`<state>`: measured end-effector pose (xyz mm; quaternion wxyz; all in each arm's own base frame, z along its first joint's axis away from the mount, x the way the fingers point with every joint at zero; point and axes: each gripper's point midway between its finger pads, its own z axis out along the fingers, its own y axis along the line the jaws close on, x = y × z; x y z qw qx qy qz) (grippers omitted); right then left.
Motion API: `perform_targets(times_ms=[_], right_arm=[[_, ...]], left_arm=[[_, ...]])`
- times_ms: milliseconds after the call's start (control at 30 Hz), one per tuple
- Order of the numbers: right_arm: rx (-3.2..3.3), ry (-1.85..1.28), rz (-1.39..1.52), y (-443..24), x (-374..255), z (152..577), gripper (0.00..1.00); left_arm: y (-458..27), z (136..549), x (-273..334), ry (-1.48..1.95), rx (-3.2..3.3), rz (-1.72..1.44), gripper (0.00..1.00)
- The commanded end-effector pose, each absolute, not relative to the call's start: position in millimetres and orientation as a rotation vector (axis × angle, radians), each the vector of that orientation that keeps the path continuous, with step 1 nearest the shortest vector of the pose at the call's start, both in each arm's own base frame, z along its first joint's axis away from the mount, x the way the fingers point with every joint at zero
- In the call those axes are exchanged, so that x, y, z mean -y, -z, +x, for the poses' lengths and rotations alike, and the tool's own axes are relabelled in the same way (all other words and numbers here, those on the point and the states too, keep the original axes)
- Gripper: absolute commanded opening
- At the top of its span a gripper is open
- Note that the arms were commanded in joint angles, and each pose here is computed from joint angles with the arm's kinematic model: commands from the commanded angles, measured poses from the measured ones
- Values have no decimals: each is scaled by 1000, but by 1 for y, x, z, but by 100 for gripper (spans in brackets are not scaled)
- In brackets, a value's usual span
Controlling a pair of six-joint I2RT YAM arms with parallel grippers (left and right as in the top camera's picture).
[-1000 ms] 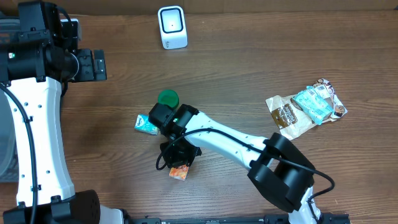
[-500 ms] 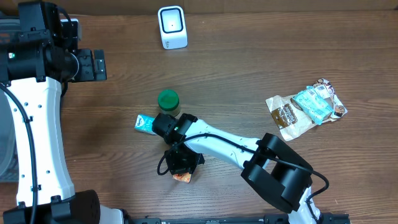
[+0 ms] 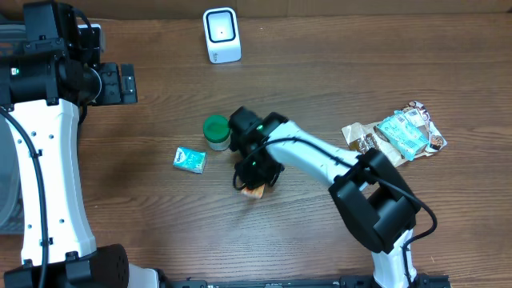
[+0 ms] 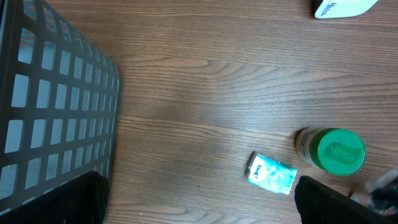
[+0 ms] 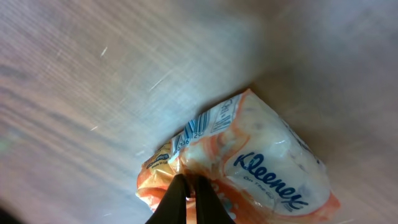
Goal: Scan the item barcode
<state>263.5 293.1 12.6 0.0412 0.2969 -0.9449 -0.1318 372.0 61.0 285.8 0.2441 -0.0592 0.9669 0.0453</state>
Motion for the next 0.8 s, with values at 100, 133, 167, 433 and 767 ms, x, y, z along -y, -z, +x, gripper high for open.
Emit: perform_targets(times_ms=[100, 133, 167, 433, 767], right_arm=[[2933, 250, 1265, -8, -258, 316, 5], [2956, 220, 1254, -7, -252, 323, 5], [2976, 200, 1241, -7, -248, 329, 5], [3147, 279, 1081, -38, -240, 375, 9], [3134, 735, 297, -80, -286, 361, 12]], left_arm=[[-284, 372, -64, -142, -2647, -150, 100], [-284, 372, -64, -142, -2647, -150, 100], [-284, 372, -64, -142, -2647, -150, 100], [-284, 372, -64, -142, -2647, -150, 100], [-284, 372, -64, -142, -2647, -150, 99]])
